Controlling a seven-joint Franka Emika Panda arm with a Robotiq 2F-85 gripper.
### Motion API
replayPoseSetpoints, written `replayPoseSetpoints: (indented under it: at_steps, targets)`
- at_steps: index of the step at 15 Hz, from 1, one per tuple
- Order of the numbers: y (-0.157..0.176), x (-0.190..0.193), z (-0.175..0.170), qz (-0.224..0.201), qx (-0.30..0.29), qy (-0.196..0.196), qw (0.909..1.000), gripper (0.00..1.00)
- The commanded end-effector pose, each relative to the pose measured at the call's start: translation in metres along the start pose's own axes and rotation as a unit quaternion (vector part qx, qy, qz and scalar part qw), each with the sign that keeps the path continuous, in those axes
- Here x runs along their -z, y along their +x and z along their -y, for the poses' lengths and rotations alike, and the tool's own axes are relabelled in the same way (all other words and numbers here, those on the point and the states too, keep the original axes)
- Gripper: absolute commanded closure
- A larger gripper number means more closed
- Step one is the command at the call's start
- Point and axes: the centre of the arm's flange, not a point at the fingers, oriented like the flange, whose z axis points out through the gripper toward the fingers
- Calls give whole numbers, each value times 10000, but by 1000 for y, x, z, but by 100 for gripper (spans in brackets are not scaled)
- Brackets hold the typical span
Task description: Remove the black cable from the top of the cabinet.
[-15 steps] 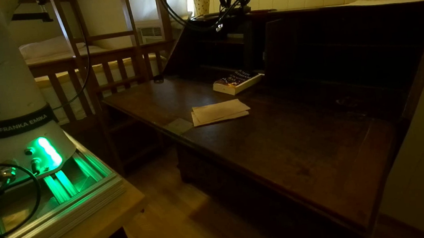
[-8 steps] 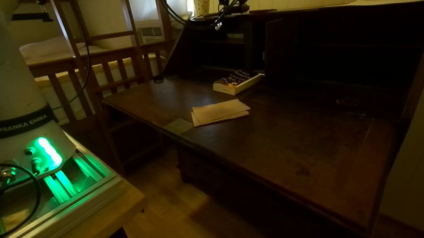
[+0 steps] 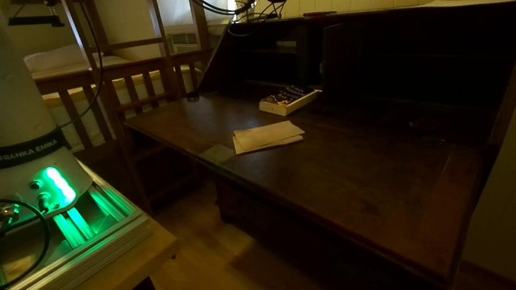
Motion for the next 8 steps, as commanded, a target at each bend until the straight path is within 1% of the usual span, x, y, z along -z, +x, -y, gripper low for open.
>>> replayPoseSetpoints:
  at_steps: [1,3,4,5,7,8]
  targets:
    - [-67,22,9,801,-138,-617,9948,64]
    - [-88,16,13,1331,-106,-881,9871,64]
    - [-95,12,16,1631,-27,-912,9824,64]
    - [-99,3,21,1800,95,-802,9803,64]
    - [-98,-21,30,1894,232,-500,9803,64]
    - [-93,-36,35,1780,300,-375,9829,64]
